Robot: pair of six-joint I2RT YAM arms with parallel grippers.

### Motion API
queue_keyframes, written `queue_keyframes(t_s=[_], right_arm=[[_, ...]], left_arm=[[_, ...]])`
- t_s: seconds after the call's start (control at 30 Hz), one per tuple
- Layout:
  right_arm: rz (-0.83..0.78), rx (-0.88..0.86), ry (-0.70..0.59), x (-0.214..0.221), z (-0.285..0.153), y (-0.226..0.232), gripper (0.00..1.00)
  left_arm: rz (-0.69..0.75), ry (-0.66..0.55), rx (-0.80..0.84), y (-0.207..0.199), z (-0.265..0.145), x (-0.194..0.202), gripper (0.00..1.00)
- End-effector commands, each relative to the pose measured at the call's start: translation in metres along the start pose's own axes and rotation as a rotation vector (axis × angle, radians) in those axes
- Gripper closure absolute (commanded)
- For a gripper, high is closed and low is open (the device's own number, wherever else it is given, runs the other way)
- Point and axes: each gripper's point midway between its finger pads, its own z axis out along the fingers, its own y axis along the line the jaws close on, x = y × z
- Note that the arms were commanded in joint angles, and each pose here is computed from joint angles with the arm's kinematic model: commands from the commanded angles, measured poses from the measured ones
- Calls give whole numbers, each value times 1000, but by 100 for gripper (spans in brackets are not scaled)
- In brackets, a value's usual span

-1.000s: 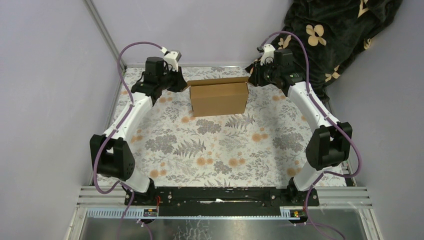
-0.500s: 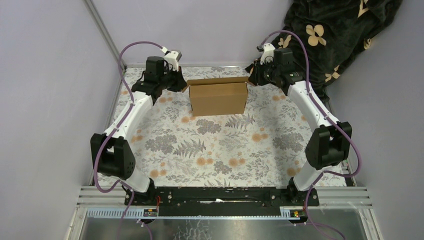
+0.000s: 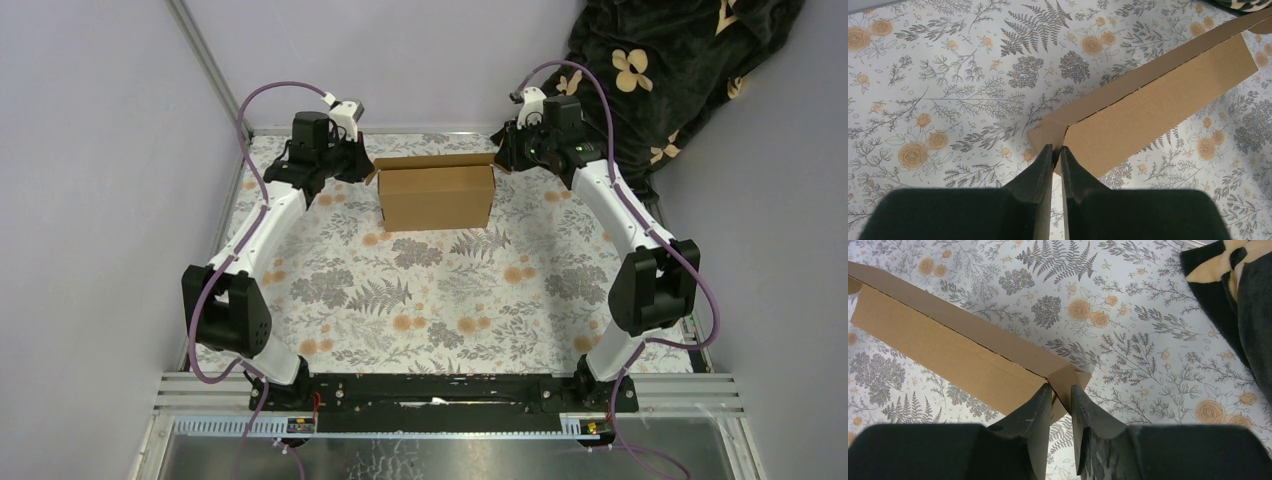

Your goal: Fold the paper box

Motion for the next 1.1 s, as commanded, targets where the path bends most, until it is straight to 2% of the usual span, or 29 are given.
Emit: queue_keyframes(t_s=[0.0,0.07,0.33,0.7,1.07], right_arm=[[-41,-7,-39,-19,-4,7,72],[-40,-5,-38,-19,-4,6,77],[-37,-1,-33,-18,-2,5,79],[-37,12,-36,-23,-4,6,92],[-37,42,-11,-30,-6,9,95]], left_arm=[[25,-28,6,0,0,-14,85],[25,-28,8,0,0,-14,85],[22,-21,8,0,2,-12,91],[15,-13,-2,2,3,-13,94],[13,10,-23,-4,5,-19,95]])
